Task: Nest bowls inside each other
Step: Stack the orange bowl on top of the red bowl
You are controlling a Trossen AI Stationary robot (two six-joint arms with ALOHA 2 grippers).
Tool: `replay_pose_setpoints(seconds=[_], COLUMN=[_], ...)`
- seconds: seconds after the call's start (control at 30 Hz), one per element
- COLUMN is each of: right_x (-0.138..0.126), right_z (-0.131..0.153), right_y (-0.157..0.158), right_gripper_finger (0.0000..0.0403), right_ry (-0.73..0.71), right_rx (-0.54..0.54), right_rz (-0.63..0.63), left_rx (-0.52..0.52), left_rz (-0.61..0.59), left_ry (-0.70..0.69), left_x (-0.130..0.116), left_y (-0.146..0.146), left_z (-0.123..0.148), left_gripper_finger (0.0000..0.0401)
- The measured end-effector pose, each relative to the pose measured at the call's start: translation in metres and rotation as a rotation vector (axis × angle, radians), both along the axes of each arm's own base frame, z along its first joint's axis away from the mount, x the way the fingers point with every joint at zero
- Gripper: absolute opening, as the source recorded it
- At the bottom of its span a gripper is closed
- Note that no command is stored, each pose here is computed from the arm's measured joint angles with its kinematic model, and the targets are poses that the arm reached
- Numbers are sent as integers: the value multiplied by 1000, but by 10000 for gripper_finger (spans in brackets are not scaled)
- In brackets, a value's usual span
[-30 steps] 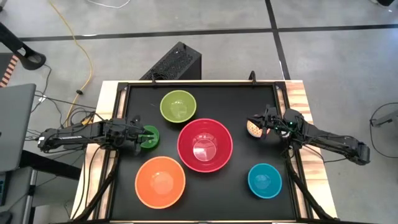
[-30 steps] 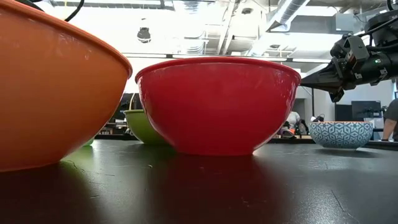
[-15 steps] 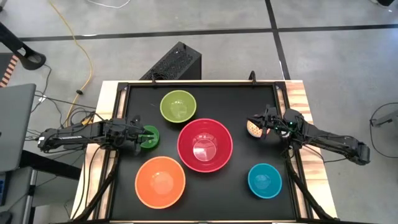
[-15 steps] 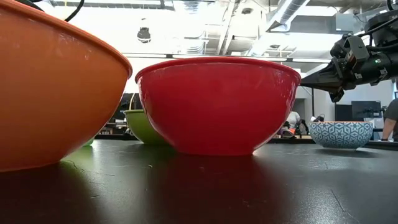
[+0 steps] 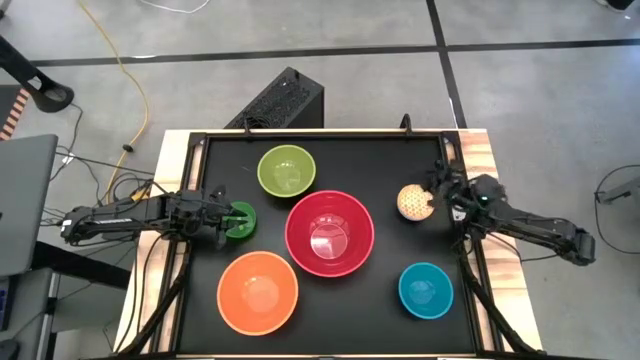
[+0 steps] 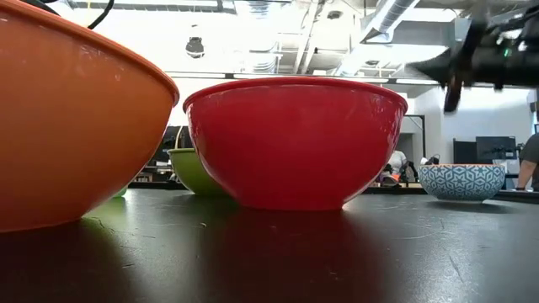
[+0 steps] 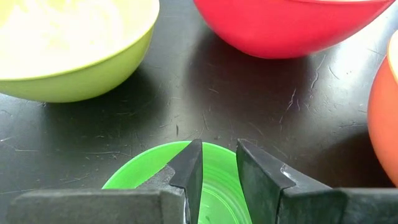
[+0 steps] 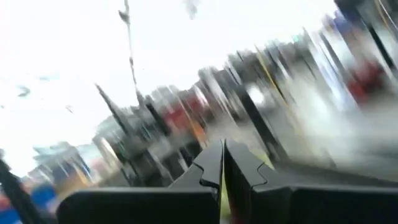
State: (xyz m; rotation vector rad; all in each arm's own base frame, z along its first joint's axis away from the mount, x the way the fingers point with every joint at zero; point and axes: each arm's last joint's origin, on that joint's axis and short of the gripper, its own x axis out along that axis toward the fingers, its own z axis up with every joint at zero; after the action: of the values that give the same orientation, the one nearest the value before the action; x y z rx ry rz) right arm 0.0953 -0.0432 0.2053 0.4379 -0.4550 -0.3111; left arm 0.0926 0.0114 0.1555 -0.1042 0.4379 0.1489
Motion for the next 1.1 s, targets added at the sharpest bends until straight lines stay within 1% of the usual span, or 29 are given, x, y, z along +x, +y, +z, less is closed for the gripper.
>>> replay_pose_setpoints(seconds=[0.1, 0.13, 0.2, 0.27, 0.37, 0.47, 0.6, 0.7, 0.73, 0.77, 0.87, 0.97, 1.1], right_x=[-4, -3, 3, 16, 46, 83, 139, 181, 194, 205, 238, 271, 309], right_z=[24, 34, 50, 68, 93, 117, 140, 142, 145, 150, 151, 138, 126], right_y=[8, 10, 14, 17, 23, 35, 55, 71, 75, 78, 85, 91, 98], right_gripper_finger=[32, 32, 32, 32, 32, 32, 32, 32, 32, 32, 32, 32, 38], right_ry=[-158, -186, -174, -122, -19, 101, 264, 441, 471, 485, 542, 602, 624], right_rx=[-163, -200, -230, -256, -307, -364, -433, -470, -477, -480, -476, -469, -474], right_rz=[102, 137, 182, 214, 279, 355, 453, 528, 542, 551, 575, 597, 607], left_rx=[0, 0, 0, 0, 0, 0, 0, 0, 0, 0, 0, 0, 0], left_rz=[0, 0, 0, 0, 0, 0, 0, 0, 0, 0, 0, 0, 0], left_ry=[0, 0, 0, 0, 0, 0, 0, 0, 0, 0, 0, 1, 1], left_x=[0, 0, 0, 0, 0, 0, 0, 0, 0, 0, 0, 0, 0], left_y=[0, 0, 0, 0, 0, 0, 0, 0, 0, 0, 0, 0, 0], left_z=[0, 0, 0, 0, 0, 0, 0, 0, 0, 0, 0, 0, 0], left_gripper_finger=[87, 87, 87, 87, 87, 87, 87, 87, 87, 87, 87, 87, 87])
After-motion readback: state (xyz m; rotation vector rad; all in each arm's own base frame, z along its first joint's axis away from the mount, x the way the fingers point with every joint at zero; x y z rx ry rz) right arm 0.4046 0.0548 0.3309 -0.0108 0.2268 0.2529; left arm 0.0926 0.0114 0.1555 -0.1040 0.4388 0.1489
